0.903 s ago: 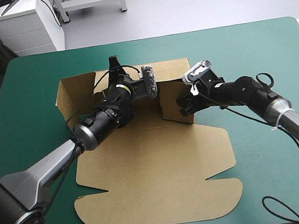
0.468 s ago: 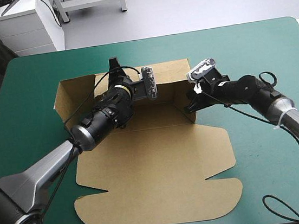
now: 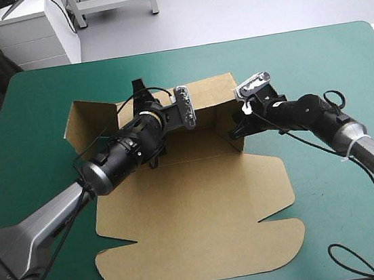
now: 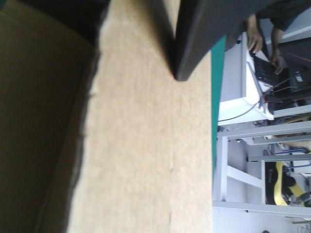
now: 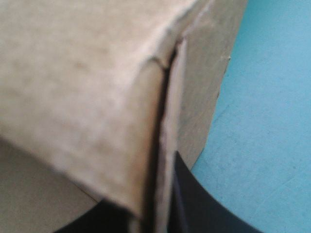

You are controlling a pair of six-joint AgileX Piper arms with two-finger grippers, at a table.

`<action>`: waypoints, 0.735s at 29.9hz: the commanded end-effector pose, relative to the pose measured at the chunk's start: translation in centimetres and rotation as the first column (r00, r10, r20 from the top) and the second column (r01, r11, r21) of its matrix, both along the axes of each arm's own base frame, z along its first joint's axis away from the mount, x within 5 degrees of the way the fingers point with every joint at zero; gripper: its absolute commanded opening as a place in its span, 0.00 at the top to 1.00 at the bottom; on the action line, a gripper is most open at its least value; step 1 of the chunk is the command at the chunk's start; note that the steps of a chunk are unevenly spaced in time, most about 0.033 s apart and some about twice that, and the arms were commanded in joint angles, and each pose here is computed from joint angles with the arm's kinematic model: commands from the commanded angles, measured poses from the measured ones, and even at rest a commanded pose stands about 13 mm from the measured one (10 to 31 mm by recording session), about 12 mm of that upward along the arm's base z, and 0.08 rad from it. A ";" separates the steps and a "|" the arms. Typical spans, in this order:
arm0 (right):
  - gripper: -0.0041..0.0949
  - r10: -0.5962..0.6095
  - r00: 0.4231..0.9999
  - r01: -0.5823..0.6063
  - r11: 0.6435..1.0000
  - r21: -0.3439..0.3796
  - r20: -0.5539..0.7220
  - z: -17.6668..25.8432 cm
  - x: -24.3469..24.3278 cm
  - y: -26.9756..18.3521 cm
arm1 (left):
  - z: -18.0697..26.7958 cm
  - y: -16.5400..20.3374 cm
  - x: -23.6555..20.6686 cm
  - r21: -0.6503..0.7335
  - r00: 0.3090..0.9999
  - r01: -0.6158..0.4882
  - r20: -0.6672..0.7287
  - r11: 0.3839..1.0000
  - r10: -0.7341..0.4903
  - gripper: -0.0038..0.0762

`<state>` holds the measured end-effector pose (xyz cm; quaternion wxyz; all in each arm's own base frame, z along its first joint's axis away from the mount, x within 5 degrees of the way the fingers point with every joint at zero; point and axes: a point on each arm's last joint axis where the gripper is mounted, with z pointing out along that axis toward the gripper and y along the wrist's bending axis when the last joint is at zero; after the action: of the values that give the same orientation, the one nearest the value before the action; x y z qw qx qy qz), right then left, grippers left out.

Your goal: Fold the box

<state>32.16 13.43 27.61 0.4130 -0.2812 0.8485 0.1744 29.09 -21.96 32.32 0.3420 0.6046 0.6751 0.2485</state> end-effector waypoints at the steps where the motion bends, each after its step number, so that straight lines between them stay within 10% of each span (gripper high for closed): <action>1: 0.98 0.026 1.000 -0.026 0.994 0.110 -0.004 2.2 -0.9 1.2 | 0.9 -0.8 -3.2 -0.158 0.991 -0.021 -0.137 0.987 -0.001 0.54; 6: 0.98 -0.016 1.000 0.017 0.992 0.129 -0.004 2.3 -0.7 1.0 | 2.9 -0.8 -5.8 -0.166 0.992 0.015 -0.124 0.986 -0.036 0.33; 22: 0.98 -0.113 0.993 0.106 0.983 0.149 0.038 2.7 0.0 0.5 | 6.4 -1.9 -12.9 -0.195 0.973 0.193 -0.088 0.962 -0.213 0.33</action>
<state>32.10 14.25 27.55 0.4141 -0.2540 0.8529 0.1911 17.40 -24.05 36.53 0.3390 0.6525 0.6650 0.1302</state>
